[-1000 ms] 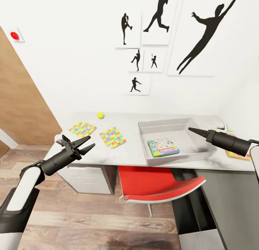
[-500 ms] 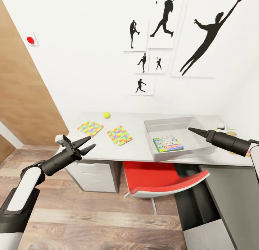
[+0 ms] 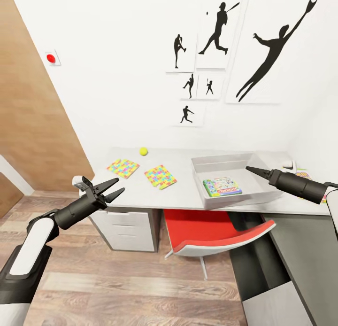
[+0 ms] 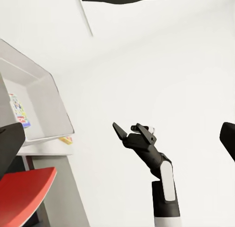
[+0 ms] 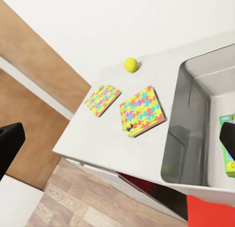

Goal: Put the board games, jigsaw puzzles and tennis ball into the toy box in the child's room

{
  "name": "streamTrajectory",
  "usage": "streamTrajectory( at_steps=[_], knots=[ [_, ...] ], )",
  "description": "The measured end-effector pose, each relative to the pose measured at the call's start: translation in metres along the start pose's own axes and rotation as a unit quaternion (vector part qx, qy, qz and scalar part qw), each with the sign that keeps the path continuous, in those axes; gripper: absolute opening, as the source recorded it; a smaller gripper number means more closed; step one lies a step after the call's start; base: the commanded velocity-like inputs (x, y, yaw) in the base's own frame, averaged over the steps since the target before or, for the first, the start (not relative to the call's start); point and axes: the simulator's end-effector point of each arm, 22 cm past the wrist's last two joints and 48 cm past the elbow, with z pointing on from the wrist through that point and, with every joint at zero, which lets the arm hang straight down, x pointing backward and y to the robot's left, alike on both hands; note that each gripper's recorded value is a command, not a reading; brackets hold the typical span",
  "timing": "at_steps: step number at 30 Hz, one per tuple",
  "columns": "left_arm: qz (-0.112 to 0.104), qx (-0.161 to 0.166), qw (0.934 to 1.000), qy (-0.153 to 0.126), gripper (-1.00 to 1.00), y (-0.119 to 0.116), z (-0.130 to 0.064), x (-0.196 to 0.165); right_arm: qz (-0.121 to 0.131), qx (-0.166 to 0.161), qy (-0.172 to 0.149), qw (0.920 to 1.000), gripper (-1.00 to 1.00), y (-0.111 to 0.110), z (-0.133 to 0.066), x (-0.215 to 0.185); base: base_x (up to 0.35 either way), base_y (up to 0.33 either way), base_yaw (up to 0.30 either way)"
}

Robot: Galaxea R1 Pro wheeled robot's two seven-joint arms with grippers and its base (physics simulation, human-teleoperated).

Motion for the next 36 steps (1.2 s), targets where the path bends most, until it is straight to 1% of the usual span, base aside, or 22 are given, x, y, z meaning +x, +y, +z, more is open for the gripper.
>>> streamTrajectory(
  at_steps=[7, 11, 14, 15, 16, 18, 19, 21, 23, 27, 36],
  knots=[
    [0.003, 0.004, 1.0, 0.004, 1.0, -0.006, 0.002, 0.002, -0.003, -0.002, -0.004, 1.0, 1.0, 0.005, -0.003, -0.004, -0.008, 0.009, 0.0],
    [0.003, 0.006, 0.9999, 0.013, 1.0, -0.009, 0.006, 0.009, -0.005, -0.002, -0.006, 1.0, 1.0, 0.007, -0.005, -0.007, -0.002, 0.003, -0.017],
    [0.004, 0.008, 0.9998, 0.015, 1.0, -0.012, 0.007, 0.011, -0.007, -0.003, -0.007, 0.9999, 1.0, 0.009, -0.006, -0.009, -0.001, 0.001, -0.057],
    [0.002, 0.009, 0.9995, 0.03, 1.0, -0.012, 0.013, 0.022, -0.007, -0.004, -0.008, 0.9999, 1.0, 0.01, -0.006, -0.009, 0.0, 0.0, -0.078],
    [0.002, 0.01, 0.9995, 0.03, 1.0, -0.013, 0.014, 0.022, -0.008, -0.004, -0.009, 0.9999, 1.0, 0.011, -0.007, -0.01, 0.0, 0.0, -0.086],
    [-0.001, 0.012, 0.9987, 0.049, 1.0, -0.014, 0.021, 0.037, -0.008, -0.004, -0.009, 0.9999, 1.0, 0.012, -0.008, -0.011, 0.0, 0.0, -0.096],
    [-0.001, 0.013, 0.9987, 0.049, 1.0, -0.015, 0.021, 0.037, -0.009, -0.005, -0.01, 0.9999, 1.0, 0.013, -0.008, -0.011, 0.0, 0.0, -0.109],
    [-0.002, 0.015, 0.9978, 0.065, 1.0, -0.016, 0.027, 0.049, -0.009, -0.004, -0.01, 0.9999, 1.0, 0.013, -0.009, -0.011, 0.0, 0.0, -0.124],
    [-0.001, 0.016, 0.9975, 0.068, 1.0, -0.018, 0.03, 0.053, -0.009, -0.004, -0.01, 0.9999, 1.0, 0.014, -0.01, -0.011, 0.0, 0.0, -0.142],
    [0.006, 0.019, 0.9973, 0.07, 1.0, -0.021, 0.035, 0.059, -0.008, -0.003, -0.008, 0.9999, 1.0, 0.014, -0.012, -0.008, 0.0, 0.0, -0.157],
    [0.016, 0.024, 0.9973, 0.068, 1.0, -0.028, 0.039, 0.061, -0.009, -0.003, -0.009, 0.9999, 1.0, 0.017, -0.016, -0.008, 0.0, 0.0, -0.184]
  ],
)
